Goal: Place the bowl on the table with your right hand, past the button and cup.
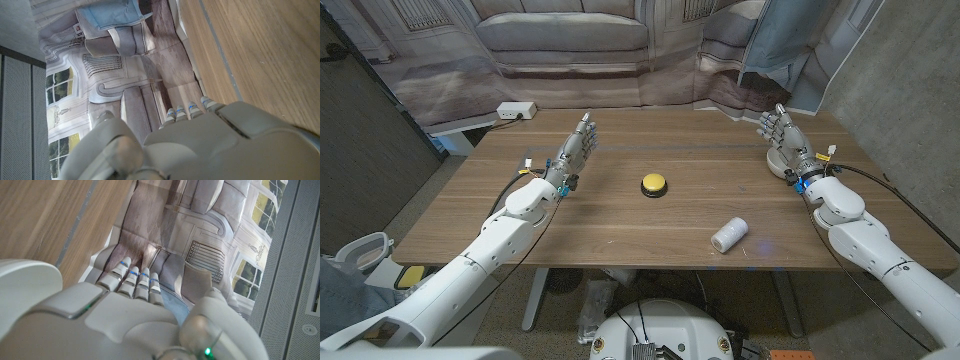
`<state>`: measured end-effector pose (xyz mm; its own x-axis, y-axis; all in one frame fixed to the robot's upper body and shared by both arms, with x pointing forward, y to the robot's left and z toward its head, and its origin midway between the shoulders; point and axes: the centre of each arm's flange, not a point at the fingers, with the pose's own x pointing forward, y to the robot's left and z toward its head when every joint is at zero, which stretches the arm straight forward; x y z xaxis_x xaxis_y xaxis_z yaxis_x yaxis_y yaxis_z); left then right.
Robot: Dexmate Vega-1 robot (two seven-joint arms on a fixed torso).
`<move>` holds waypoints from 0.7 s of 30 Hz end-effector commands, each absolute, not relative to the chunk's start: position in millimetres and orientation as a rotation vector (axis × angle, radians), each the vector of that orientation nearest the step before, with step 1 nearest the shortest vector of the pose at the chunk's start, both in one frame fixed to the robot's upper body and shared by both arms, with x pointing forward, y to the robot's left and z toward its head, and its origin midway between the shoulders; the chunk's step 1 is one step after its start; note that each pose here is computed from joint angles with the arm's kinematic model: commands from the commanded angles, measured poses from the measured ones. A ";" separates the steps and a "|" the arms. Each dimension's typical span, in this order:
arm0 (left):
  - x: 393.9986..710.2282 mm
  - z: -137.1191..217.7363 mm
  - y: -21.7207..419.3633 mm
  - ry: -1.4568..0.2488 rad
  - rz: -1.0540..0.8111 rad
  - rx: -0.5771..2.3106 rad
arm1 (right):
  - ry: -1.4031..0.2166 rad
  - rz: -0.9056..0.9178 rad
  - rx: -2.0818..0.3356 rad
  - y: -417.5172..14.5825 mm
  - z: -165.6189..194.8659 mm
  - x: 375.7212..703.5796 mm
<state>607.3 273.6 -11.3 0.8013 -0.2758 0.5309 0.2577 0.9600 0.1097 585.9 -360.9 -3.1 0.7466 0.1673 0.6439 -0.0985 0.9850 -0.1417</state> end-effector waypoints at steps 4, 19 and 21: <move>604.8 -8.9 267.3 -0.571 -0.299 0.046 | -0.725 0.129 -0.110 -374.8 -0.3 576.9; 598.2 -9.1 267.9 -0.560 -0.286 0.048 | -0.721 0.115 -0.120 -387.4 -5.4 574.3; 596.6 -7.9 267.9 -0.565 -0.288 0.048 | -0.717 0.113 -0.115 -388.7 -6.5 574.2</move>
<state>602.6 266.3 -10.0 0.8051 -0.2903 0.5172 0.2638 0.9563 0.1261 576.4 -378.6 -2.2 0.7438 0.1547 0.6502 -0.0761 0.9861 -0.1476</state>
